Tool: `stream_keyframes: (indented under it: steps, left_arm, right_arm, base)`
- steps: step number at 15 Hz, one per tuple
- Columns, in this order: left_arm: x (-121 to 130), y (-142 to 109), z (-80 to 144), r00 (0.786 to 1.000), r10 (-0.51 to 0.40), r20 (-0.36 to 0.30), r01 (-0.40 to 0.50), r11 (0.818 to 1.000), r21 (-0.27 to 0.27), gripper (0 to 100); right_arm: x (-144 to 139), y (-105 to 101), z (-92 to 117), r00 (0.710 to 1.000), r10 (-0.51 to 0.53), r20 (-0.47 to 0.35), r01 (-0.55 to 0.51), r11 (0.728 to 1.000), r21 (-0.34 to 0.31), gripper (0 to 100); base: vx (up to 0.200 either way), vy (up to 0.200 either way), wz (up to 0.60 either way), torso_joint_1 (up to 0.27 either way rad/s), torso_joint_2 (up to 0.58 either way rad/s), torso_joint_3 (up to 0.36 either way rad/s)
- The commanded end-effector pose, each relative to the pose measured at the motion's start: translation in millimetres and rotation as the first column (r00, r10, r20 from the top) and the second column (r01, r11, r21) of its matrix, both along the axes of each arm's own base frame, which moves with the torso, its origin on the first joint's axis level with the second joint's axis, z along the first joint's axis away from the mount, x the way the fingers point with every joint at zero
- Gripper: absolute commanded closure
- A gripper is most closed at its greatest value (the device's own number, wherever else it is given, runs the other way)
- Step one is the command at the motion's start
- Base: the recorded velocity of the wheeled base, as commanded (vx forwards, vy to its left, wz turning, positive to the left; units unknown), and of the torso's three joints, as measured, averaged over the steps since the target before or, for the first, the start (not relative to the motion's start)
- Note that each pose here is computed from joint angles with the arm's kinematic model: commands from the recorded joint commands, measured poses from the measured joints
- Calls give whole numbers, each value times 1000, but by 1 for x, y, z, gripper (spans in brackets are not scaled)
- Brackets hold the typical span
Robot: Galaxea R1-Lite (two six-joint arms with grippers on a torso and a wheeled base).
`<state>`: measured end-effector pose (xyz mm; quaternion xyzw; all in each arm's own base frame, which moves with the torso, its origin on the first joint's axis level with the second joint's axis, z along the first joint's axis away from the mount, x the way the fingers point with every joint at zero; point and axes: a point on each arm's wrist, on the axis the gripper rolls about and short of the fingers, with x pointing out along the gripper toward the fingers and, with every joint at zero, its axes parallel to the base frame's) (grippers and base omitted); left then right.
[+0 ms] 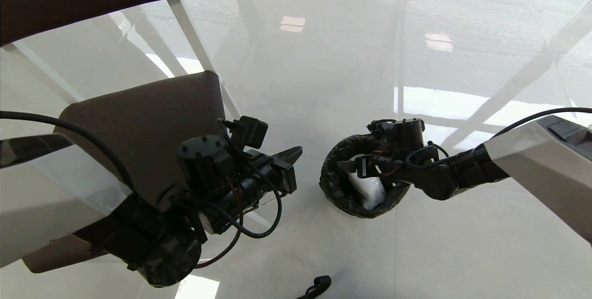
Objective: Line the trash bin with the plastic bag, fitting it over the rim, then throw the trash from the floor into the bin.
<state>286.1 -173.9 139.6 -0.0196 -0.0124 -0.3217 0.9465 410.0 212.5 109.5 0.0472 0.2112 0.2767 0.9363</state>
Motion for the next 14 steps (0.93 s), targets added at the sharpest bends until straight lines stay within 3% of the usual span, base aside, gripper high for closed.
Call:
stream_keyframes:
  steps: [1, 2, 6, 9, 11, 14]
  left_arm:
    - [0, 0, 0, 1000, 0, 0, 0, 1000, 0, 100]
    - [0, 0, 0, 1000, 0, 0, 0, 1000, 0, 100]
    - [0, 0, -1, 1000, 0, -1, 0, 1000, 0, 100]
    - [0, 0, -1, 1000, 0, -2, 0, 1000, 1, 100]
    - [-1, 0, -2, 1000, 0, -4, 0, 1000, 4, 100]
    - [-1, 0, -1, 1000, 0, -2, 0, 1000, 1, 100]
  right_arm:
    - [1, 1, -5, 1000, -4, -4, 4, 1000, -8, 0]
    - [4, 1, -9, 1000, -16, -7, 16, 1000, -16, 100]
    - [12, 2, -19, 998, -61, -7, 61, 997, -40, 100]
    - [21, 1, -43, 997, -72, -26, 70, 996, -61, 100]
    - [33, -1, -63, 997, -80, 12, 80, 995, -62, 100]
    - [41, -4, -77, 996, -87, 25, 89, 993, -72, 100]
  base:
    - [0, 0, 0, 0, 0, 0]
    - [0, 0, 0, 0, 0, 0]
    - [0, 0, 0, 0, 0, 0]
    - [0, 0, 0, 0, 0, 0]
    - [0, 0, 0, 0, 0, 0]
    - [0, 0, 0, 0, 0, 0]
